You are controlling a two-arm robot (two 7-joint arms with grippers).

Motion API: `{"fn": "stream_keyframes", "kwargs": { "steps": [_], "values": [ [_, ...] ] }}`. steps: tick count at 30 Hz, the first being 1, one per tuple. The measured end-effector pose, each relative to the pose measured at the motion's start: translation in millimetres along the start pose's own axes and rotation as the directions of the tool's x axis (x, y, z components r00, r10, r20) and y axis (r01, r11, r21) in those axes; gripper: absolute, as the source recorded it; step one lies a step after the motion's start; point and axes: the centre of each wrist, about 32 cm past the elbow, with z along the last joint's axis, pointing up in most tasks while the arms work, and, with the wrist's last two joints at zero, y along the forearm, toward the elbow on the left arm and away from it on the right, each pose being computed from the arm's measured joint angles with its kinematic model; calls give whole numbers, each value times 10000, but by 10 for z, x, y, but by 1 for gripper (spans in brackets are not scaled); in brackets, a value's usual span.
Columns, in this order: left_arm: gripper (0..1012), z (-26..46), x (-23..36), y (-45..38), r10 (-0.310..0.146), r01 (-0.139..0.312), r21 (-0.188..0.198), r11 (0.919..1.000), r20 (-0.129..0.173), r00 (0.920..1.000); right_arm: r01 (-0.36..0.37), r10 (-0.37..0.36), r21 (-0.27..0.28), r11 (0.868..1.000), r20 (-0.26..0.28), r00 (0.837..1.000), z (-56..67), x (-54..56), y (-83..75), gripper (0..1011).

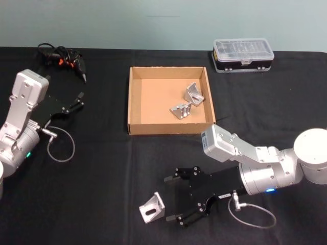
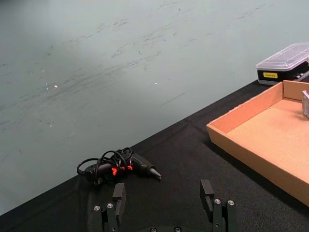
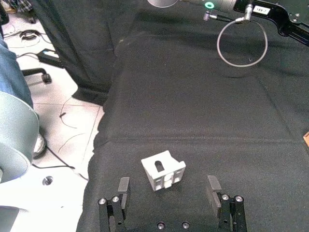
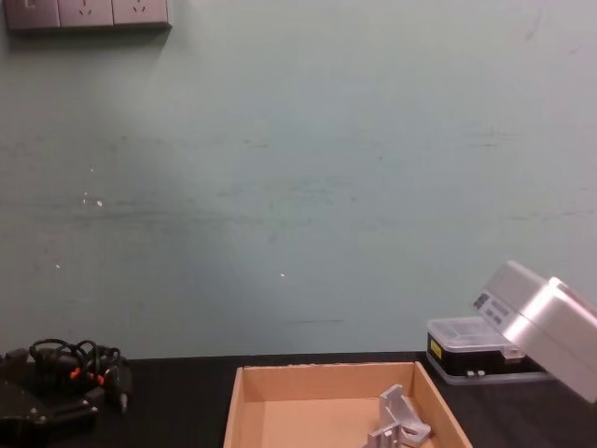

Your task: Use one hand to pick up the angle iron from the table and place it into the box.

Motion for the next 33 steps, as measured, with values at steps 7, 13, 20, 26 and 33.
{"fn": "stream_keyframes", "kwargs": {
  "steps": [7,13,20,26,33],
  "values": [
    [1011,0,0,0,0,0,0,10000,0,10000,-98,98,51,9999,45,9999,24,76,78,1000],
    [1011,0,0,0,0,0,0,10000,0,10000,-374,374,54,9993,114,9992,57,130,170,1000],
    [1011,0,0,0,0,0,0,10000,1,10000,-579,579,-39,9983,161,9982,73,158,241,1000],
    [1011,0,0,0,0,0,0,10000,0,10000,-594,596,-103,9982,149,9981,67,181,287,1000],
    [1011,0,0,0,0,0,0,10000,0,10000,-596,597,-79,9982,161,9981,76,195,335,1000]
  ]
}}
